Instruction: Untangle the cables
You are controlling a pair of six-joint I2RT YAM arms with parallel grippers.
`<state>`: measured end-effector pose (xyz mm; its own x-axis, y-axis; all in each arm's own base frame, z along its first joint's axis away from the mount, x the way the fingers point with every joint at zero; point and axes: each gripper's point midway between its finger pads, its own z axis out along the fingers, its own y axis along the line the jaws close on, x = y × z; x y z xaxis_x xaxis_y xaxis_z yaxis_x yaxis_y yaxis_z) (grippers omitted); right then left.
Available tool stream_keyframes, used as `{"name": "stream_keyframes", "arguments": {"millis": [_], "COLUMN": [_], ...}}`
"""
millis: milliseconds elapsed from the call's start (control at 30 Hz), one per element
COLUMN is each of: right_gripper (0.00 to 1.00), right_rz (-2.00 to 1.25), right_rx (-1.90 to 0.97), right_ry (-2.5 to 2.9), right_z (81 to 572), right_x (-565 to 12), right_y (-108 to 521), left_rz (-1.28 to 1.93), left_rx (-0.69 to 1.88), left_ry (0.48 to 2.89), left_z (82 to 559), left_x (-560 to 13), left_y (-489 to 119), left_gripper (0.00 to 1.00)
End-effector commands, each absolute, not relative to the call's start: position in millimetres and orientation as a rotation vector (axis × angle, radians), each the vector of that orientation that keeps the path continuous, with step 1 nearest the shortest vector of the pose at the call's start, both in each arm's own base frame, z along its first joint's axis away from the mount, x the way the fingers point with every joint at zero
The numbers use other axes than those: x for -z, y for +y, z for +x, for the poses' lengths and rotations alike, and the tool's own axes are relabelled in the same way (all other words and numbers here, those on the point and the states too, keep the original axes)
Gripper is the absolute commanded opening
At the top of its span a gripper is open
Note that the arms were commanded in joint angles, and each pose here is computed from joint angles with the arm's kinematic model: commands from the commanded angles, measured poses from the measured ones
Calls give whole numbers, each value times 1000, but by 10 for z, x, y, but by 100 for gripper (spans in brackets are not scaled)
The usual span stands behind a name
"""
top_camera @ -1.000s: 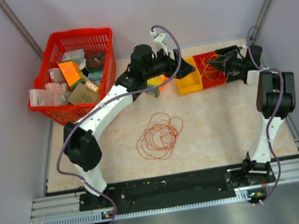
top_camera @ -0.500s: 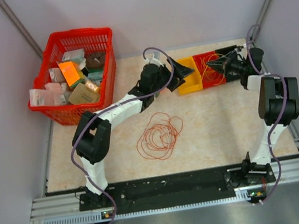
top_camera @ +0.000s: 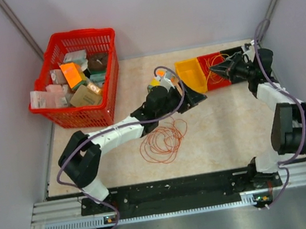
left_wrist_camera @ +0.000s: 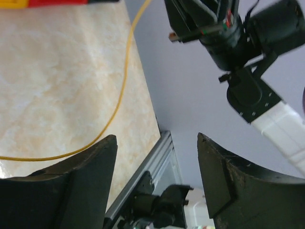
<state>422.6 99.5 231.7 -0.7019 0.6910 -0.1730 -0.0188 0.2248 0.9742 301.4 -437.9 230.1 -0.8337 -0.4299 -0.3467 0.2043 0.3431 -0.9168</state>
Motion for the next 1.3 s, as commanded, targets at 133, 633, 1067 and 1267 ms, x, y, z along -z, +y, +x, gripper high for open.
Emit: {"name": "stream_keyframes", "arguments": {"millis": [133,633,1067,1267], "right_gripper": [0,0,0,12], "right_rz": [307,-88,-12,-2], "right_rx": [-1306,-1341,-1459,-1414], "right_ry": [2027,2029,1946,1972], "right_z": [3625,2524,2332,2360], "right_x": [-2554,-2805,-2964,-2912], "right_y": [1209,1794,1966,1937], "left_rz": [482,620,621,617], "left_rx": [1213,1265,1421,1359], "left_ry": [1921,1812,1761,1743], "left_z": [2492,2201,2047,2087], "left_x": [-2555,-2834,-2875,-2925], "left_y": [-4277,-4155,-4330,-4251], "left_gripper": [65,49,35,0]}}
